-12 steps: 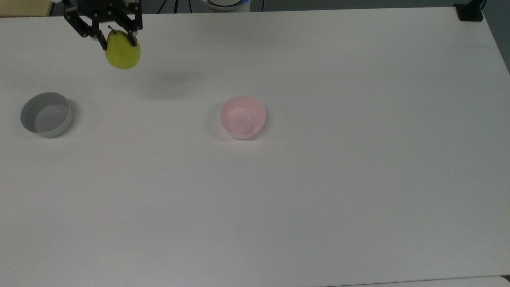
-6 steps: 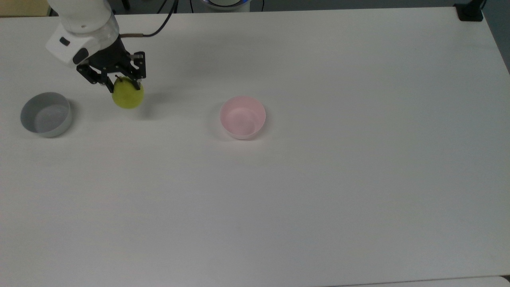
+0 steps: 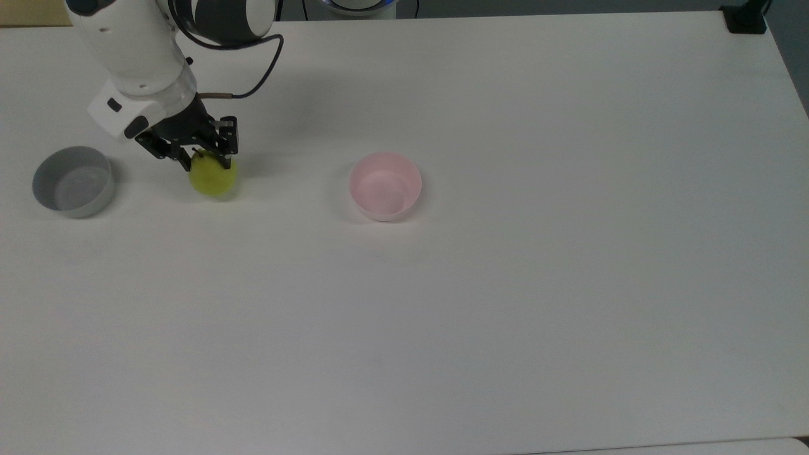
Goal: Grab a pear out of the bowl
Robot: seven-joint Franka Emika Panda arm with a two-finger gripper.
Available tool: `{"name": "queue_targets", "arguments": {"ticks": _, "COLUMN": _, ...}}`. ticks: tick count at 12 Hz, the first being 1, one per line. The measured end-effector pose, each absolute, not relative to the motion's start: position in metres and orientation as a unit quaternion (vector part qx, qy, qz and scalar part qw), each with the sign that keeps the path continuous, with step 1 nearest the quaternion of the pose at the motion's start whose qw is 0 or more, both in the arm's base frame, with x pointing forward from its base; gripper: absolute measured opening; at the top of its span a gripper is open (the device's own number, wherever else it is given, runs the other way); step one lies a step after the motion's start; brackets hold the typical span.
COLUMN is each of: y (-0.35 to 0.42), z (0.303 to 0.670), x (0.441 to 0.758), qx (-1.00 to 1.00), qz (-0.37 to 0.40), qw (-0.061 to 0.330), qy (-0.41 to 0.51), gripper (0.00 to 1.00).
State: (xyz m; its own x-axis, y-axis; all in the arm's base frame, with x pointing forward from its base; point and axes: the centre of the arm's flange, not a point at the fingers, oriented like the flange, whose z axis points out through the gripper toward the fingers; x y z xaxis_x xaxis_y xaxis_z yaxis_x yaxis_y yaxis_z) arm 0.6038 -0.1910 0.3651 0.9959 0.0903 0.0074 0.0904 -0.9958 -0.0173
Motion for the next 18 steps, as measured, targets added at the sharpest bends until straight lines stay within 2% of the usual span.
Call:
{"name": "queue_targets", "arguments": {"ticks": 4, "y": -0.188, "z": 0.351, "x": 0.606, "qx": -0.999, "qz": 0.004, "qw": 0.010, "qy": -0.044, "gripper": 0.59}}
{"name": "queue_targets", "arguments": {"ticks": 5, "y": -0.188, "z": 0.351, "x": 0.606, "qx": -0.999, "qz": 0.004, "qw": 0.010, "qy": -0.044, "gripper": 0.63}}
{"name": "queue_targets", "arguments": {"ticks": 7, "y": -0.189, "z": 0.353, "x": 0.607, "qx": -0.999, "qz": 0.002, "qw": 0.009, "qy": -0.044, "gripper": 0.92}}
{"name": "queue_targets", "arguments": {"ticks": 8, "y": -0.188, "z": 0.357, "x": 0.608, "qx": -0.999, "qz": -0.001, "qw": 0.008, "qy": -0.044, "gripper": 1.00}}
{"name": "queue_targets", "arguments": {"ticks": 11, "y": -0.183, "z": 0.375, "x": 0.606, "qx": -0.999, "qz": -0.001, "qw": 0.012, "qy": -0.048, "gripper": 1.00}}
{"name": "queue_targets", "arguments": {"ticks": 14, "y": -0.172, "z": 0.431, "x": 0.596, "qx": -0.998, "qz": 0.023, "qw": 0.031, "qy": -0.043, "gripper": 1.00}}
{"name": "queue_targets", "arguments": {"ticks": 15, "y": -0.168, "z": 0.459, "x": 0.590, "qx": -0.998, "qz": 0.033, "qw": 0.037, "qy": -0.029, "gripper": 1.00}}
{"name": "queue_targets", "arguments": {"ticks": 18, "y": -0.151, "z": 0.511, "x": 0.579, "qx": -0.998, "qz": 0.041, "qw": 0.043, "qy": 0.006, "gripper": 1.00}}
